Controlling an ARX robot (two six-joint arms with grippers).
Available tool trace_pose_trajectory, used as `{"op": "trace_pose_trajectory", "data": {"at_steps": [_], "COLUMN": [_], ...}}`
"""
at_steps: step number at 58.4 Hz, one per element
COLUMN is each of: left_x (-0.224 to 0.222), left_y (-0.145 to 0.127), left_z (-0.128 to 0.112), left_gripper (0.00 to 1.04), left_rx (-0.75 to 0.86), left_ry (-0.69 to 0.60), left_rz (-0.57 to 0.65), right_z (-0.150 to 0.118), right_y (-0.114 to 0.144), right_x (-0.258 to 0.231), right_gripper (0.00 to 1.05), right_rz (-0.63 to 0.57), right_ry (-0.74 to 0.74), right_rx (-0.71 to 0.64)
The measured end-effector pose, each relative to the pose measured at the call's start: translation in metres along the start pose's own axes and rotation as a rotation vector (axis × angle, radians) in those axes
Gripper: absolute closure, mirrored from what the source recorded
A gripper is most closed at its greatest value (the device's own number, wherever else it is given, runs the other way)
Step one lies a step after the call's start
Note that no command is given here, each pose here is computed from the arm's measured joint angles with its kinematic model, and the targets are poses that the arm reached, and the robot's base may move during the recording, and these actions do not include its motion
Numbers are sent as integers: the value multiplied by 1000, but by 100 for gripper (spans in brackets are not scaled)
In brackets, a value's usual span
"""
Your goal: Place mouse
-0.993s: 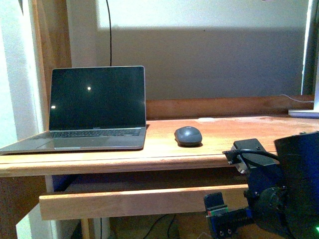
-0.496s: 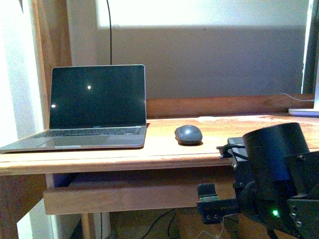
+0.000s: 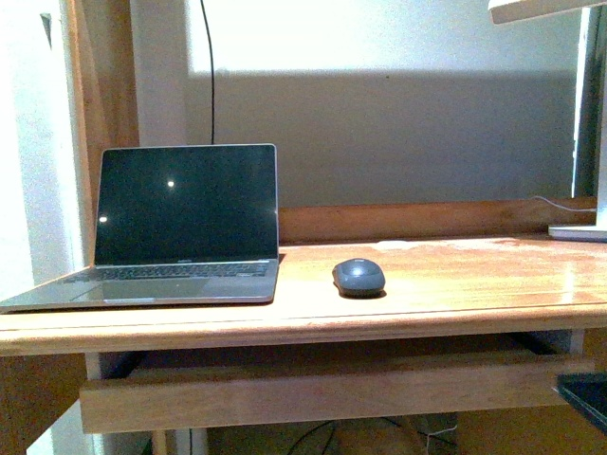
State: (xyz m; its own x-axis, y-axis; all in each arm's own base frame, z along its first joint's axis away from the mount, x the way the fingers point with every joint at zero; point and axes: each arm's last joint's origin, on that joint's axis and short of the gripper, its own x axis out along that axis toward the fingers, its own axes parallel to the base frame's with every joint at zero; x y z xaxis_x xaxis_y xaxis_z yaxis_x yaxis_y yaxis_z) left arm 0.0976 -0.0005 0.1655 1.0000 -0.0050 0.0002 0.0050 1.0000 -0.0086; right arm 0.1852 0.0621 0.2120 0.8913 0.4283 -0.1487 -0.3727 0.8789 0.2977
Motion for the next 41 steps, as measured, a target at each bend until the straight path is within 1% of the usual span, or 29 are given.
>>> {"op": "trace_pose_trajectory", "data": {"at_steps": [11, 17, 20, 21, 22, 24, 25, 27, 28, 30, 41], "left_x": [0, 0, 0, 0, 0, 0, 0, 0, 0, 0, 0], "left_y": [0, 0, 0, 0, 0, 0, 0, 0, 0, 0, 0], "left_z": [0, 0, 0, 0, 0, 0, 0, 0, 0, 0, 0], "left_gripper": [8, 8, 8, 8, 8, 8, 8, 8, 8, 8, 8], "left_rx": [0, 0, 0, 0, 0, 0, 0, 0, 0, 0, 0], "left_ry": [0, 0, 0, 0, 0, 0, 0, 0, 0, 0, 0], "left_rz": [0, 0, 0, 0, 0, 0, 0, 0, 0, 0, 0], "right_z": [-19, -22, -22, -22, -22, -24, -24, -28, -29, -32, -36], "right_y": [16, 25, 29, 28, 28, 22, 21, 15, 14, 9, -5], "right_x": [-47, -66, -74, -77, -78, -81, -82, -84, -84, -85, -90], "right_gripper": [7, 7, 15, 18, 20, 27, 28, 35, 37, 44, 75], "right_rz": [10, -5, -88, -153, -178, -299, -321, -372, -380, -398, -399], "right_ry": [-30, -79, -160, -189, -198, -221, -223, -220, -217, -208, -211], "right_rx": [48, 30, -30, -67, -80, -133, -145, -180, -185, -209, -250]}}
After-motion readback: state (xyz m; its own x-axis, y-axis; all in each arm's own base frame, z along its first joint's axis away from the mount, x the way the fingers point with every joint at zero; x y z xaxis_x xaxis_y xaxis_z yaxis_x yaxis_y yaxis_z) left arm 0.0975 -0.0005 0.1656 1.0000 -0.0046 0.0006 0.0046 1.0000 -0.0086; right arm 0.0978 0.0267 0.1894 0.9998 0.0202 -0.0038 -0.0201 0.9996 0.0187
